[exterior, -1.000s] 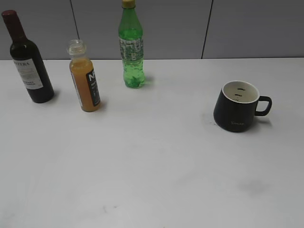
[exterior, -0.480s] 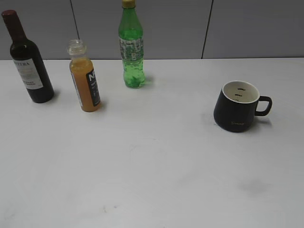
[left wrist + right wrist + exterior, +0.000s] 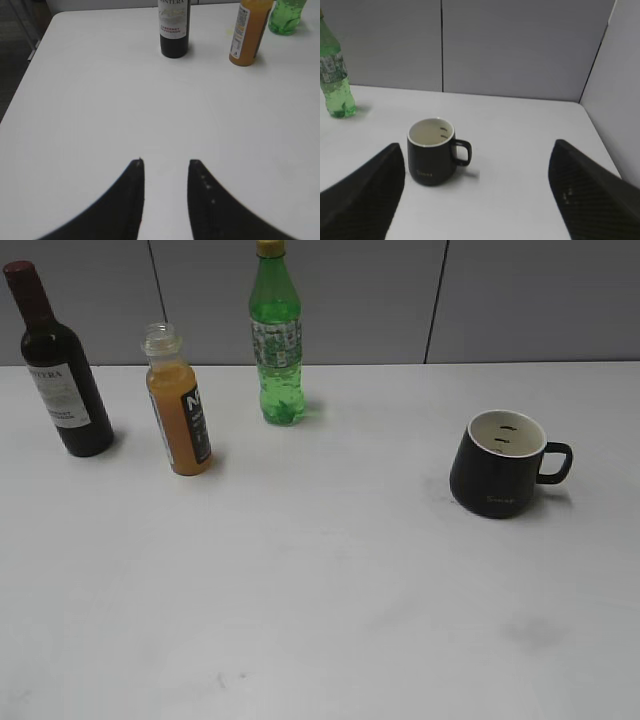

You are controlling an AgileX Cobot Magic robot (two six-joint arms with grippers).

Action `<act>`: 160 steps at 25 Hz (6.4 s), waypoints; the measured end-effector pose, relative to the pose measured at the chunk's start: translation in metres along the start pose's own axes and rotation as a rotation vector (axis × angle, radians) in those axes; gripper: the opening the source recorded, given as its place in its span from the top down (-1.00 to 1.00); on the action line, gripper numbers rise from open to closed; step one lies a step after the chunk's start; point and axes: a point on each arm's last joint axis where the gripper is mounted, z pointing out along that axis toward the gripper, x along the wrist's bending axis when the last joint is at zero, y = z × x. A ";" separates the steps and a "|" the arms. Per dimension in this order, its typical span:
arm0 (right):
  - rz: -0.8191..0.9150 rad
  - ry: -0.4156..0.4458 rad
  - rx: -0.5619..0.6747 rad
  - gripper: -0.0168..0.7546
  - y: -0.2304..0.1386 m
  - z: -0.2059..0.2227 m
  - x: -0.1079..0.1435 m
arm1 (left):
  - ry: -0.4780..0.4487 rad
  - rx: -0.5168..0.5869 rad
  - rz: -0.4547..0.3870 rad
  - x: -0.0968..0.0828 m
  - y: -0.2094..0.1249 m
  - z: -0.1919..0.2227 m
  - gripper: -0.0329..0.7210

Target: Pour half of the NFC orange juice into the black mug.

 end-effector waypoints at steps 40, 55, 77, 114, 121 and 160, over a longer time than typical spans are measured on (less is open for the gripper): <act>0.046 -0.177 0.166 -0.79 -0.147 0.194 -0.017 | 0.000 0.000 0.000 0.000 0.000 0.000 0.28; 0.017 -0.235 0.165 -0.74 -0.157 0.237 -0.022 | 0.000 0.000 0.000 0.000 0.000 0.000 0.28; 0.019 -0.254 0.144 -0.63 -0.166 0.272 -0.026 | 0.000 0.000 0.000 0.000 0.000 0.000 0.28; -0.031 -0.160 0.119 0.85 -0.178 0.314 -0.020 | 0.000 0.000 0.000 0.000 0.000 0.000 0.28; -0.058 -0.120 0.117 0.85 -0.175 0.315 -0.017 | 0.000 0.000 0.000 0.000 0.000 0.000 0.28; -0.072 0.267 0.036 0.86 -0.162 0.300 0.154 | 0.000 0.000 0.000 0.000 0.000 0.000 0.28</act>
